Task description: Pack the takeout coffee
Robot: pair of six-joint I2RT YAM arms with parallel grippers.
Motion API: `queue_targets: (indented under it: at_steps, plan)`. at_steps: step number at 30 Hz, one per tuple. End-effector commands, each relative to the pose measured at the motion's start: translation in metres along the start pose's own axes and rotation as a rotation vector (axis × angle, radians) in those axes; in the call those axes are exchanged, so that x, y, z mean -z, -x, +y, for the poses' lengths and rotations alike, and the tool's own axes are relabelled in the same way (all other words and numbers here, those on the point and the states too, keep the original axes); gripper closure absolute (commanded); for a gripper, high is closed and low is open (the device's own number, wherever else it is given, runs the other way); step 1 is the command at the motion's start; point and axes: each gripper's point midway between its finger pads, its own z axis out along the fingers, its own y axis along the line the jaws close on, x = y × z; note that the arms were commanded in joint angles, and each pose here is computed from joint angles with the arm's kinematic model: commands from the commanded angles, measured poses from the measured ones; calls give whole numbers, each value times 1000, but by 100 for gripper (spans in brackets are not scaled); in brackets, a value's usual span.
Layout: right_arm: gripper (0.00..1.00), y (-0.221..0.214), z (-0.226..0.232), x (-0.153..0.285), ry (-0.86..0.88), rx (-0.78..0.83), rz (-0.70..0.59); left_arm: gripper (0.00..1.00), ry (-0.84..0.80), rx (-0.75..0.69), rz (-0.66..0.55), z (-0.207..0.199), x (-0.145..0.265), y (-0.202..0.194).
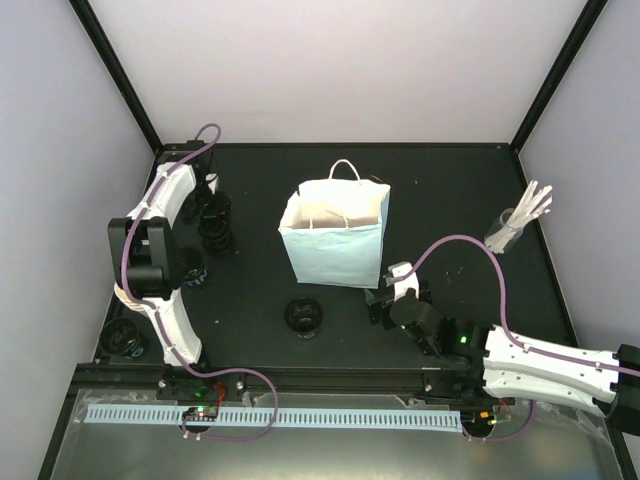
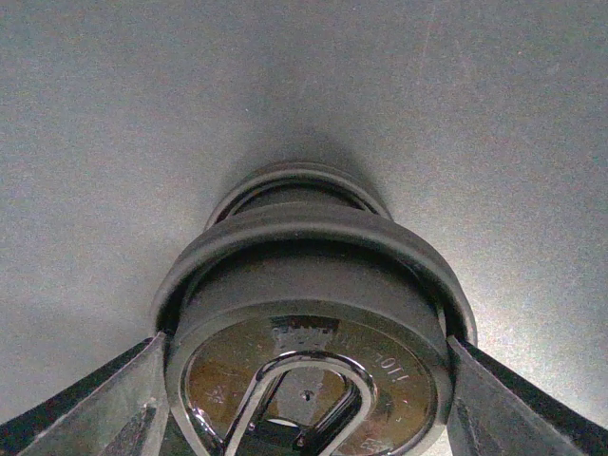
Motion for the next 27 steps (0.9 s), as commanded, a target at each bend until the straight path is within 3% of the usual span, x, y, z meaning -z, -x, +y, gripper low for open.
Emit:
queue_targets:
  at_steps: [1, 13, 22, 27]
  plan:
    - [0, 4, -4, 0, -13, -20, -28, 27, 15, 3, 5, -1, 12, -12]
    - [0, 3, -3, -1, -11, -15, -22, 27, -105, -56, -155, -37, 87, -44]
    - [0, 3, -2, -1, -9, -12, -19, 27, -221, -145, -250, -76, 132, -113]
    - [0, 3, -1, -1, -5, -11, -18, 26, -384, -218, -301, -102, 150, -160]
